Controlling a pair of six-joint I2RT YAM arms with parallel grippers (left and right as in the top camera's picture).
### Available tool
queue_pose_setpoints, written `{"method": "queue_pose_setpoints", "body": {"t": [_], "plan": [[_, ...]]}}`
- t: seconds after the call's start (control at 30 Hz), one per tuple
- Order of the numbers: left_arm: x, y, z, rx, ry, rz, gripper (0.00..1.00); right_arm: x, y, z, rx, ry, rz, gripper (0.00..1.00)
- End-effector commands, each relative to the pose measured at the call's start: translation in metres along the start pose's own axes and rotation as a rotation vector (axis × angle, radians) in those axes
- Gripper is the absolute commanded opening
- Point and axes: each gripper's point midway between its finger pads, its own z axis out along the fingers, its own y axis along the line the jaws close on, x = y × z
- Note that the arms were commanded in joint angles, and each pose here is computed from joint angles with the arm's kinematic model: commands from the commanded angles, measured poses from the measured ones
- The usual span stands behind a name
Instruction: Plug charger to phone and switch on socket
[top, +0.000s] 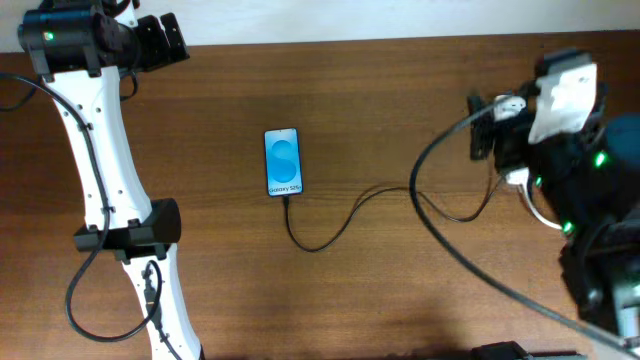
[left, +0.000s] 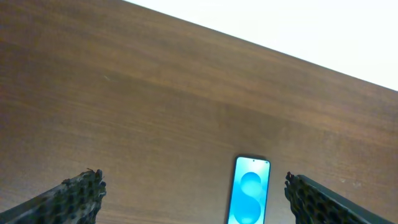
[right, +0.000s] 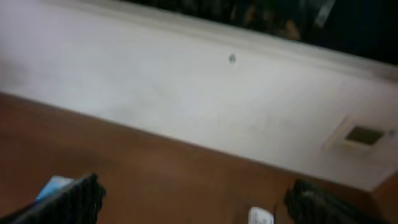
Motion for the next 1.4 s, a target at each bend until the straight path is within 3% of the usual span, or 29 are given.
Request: {"method": "queue_pose_setpoints", "body": {"t": [0.0,0.4,0.8,0.97,1.37], "plan": [[-0.001,0.002,-0.003,-0.007,-0.008,-0.006,0.99,0.033,0.002,-0.006,0.025,-0.047,0.000,0.98],[-0.001,0.002,-0.003,-0.007,-0.008,-0.006,0.99,0.161,0.022,-0.028,0.073,-0.234,-0.005,0.98],[-0.001,0.002,-0.003,-0.007,-0.008,-0.006,0.99,0.240,0.034,-0.028,0.089,-0.244,-0.004,0.98],[-0.001,0.002,-0.003,-0.007,-0.008,-0.006,0.99,0.275,0.044,-0.020,0.044,-0.121,0.004,0.98],[-0.001,0.002,-0.003,-0.007,-0.008,-0.006,0.99,0.274,0.044,-0.020,0.044,-0.123,0.003,0.98]]}}
